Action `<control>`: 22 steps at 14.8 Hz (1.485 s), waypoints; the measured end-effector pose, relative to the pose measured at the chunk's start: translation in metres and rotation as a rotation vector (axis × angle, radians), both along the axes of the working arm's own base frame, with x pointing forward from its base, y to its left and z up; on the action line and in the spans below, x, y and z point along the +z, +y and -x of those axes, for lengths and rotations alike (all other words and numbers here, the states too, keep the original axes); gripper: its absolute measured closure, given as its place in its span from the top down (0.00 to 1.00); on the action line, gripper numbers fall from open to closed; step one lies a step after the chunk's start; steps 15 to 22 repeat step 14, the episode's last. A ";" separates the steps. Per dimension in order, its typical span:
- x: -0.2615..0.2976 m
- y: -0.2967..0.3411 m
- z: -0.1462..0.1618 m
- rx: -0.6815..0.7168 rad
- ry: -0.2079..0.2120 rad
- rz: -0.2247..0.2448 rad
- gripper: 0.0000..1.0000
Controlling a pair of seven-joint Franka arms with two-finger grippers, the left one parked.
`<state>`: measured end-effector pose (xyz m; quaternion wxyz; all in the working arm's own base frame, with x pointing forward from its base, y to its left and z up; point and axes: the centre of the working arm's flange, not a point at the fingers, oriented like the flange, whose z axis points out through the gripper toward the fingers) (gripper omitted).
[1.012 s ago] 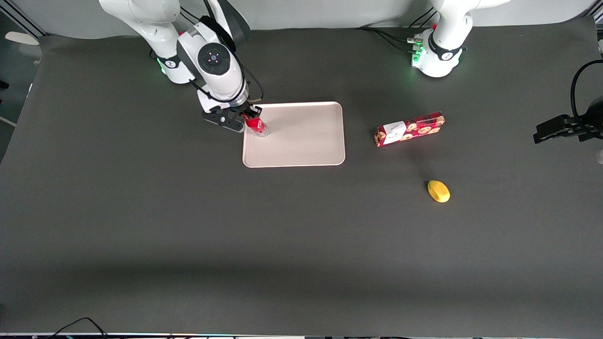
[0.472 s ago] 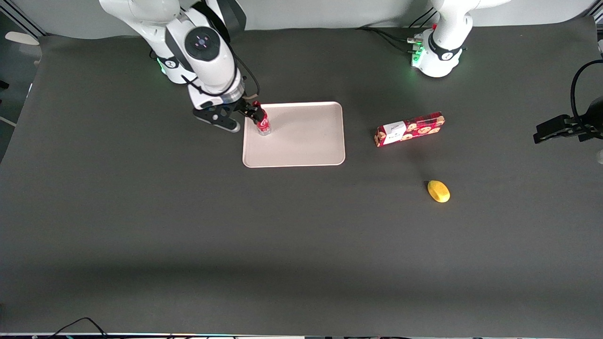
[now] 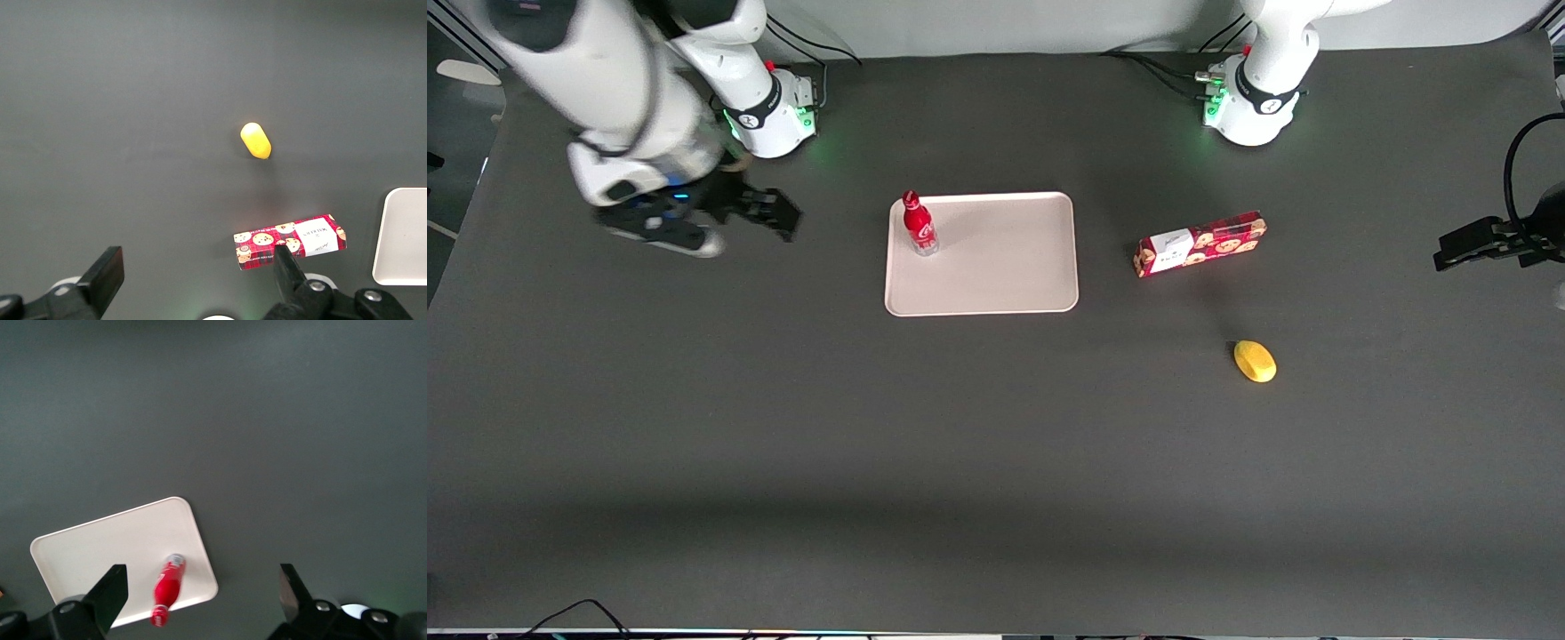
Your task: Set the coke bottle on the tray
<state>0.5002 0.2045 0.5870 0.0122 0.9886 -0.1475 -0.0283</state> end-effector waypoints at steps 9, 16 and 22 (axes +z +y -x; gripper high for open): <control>0.031 -0.170 -0.035 0.081 0.000 -0.030 1.00; 0.039 -0.169 -0.032 0.086 0.008 -0.035 1.00; 0.039 -0.169 -0.032 0.086 0.008 -0.035 1.00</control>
